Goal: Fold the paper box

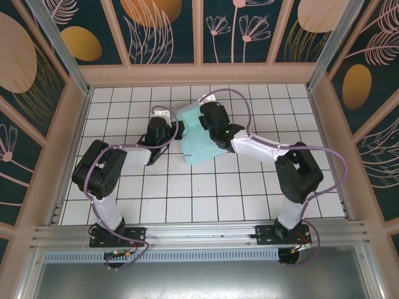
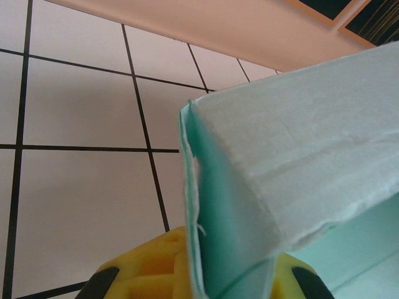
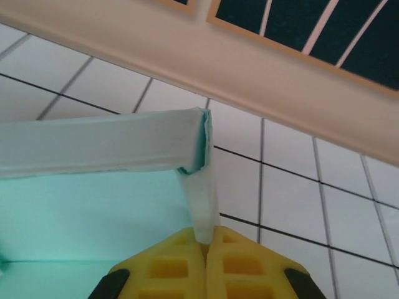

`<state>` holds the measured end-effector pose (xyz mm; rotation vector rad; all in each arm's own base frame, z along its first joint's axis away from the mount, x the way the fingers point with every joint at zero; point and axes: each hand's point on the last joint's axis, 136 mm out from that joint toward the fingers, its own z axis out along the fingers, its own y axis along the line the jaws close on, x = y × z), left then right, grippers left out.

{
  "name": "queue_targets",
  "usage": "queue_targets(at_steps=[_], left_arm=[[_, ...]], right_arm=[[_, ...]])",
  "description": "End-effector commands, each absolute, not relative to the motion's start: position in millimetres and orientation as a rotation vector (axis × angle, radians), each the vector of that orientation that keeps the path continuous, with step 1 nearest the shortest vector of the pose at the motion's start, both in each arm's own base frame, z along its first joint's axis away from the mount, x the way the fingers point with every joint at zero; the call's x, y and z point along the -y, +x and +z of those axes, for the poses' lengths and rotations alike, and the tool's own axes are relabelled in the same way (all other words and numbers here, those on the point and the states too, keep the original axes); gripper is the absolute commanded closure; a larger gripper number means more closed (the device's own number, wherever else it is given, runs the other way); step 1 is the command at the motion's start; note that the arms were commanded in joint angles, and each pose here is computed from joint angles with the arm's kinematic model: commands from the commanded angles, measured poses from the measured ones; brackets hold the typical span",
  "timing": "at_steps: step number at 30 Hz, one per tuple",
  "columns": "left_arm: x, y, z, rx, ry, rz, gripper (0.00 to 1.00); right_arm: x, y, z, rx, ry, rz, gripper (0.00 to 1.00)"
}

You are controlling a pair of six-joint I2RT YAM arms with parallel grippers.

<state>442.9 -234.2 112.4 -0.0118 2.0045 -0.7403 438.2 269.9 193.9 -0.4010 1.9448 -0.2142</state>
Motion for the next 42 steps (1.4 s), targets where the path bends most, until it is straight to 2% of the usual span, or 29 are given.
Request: queue_targets(at_steps=[1, 3, 4, 5, 9, 11, 13, 18, 20, 21, 22, 23, 28, 29, 31, 33, 37, 42], left_arm=[[263, 434, 167, -1.858, 0.104, -0.891, 1.00], [263, 434, 168, -1.859, 0.104, -0.895, 1.00], [264, 434, 168, -1.860, 0.105, -0.896, 1.00], [264, 435, 168, -1.860, 0.105, -0.896, 1.00], [264, 434, 167, -1.863, 0.105, -0.899, 1.00], [264, 434, 166, -1.866, 0.103, -0.899, 1.00], [263, 433, 165, -1.866, 0.102, -0.898, 1.00], [262, 434, 164, -1.868, 0.095, -0.894, 1.00], [263, 434, 164, -1.869, 0.096, -0.893, 1.00], [262, 434, 163, -1.871, 0.094, -0.892, 1.00], [263, 434, 163, -1.870, 0.094, -0.892, 1.00], [263, 434, 163, -1.870, 0.094, -0.892, 1.00], [261, 437, 160, -1.882, 0.079, -0.879, 1.00], [259, 437, 159, -1.890, 0.068, -0.870, 1.00], [256, 440, 157, -1.903, 0.037, -0.850, 1.00], [253, 443, 152, -1.927, 0.011, -0.832, 1.00], [250, 448, 148, -1.959, -0.033, -0.806, 1.00], [249, 449, 147, -1.969, -0.053, -0.803, 1.00]], right_arm=[[-251, 447, 196, -1.916, -0.314, -0.409, 1.00], [-257, 447, 196, -1.921, -0.315, -0.363, 0.99], [-259, 448, 196, -1.929, -0.319, -0.333, 0.87], [-261, 448, 196, -1.931, -0.318, -0.316, 0.80], [-262, 451, 195, -1.934, -0.322, -0.319, 0.74], [-263, 452, 194, -1.937, -0.329, -0.323, 0.82], [-262, 453, 194, -1.935, -0.330, -0.340, 1.00], [-256, 454, 194, -1.926, -0.314, -0.404, 1.00], [-257, 454, 193, -1.925, -0.318, -0.404, 0.71], [-258, 455, 192, -1.928, -0.326, -0.411, 0.68], [-258, 455, 189, -1.935, -0.334, -0.419, 0.74], [-258, 456, 188, -1.940, -0.343, -0.423, 0.99], [-261, 454, 186, -1.954, -0.358, -0.432, 1.00], [-263, 452, 190, -1.950, -0.367, -0.423, 0.89], [-273, 447, 199, -1.948, -0.393, -0.331, 0.55], [-284, 439, 208, -1.957, -0.407, -0.160, 0.37], [-297, 416, 232, -1.906, -0.449, 0.143, 0.26], [-294, 387, 261, -1.798, -0.489, 0.389, 0.20]])
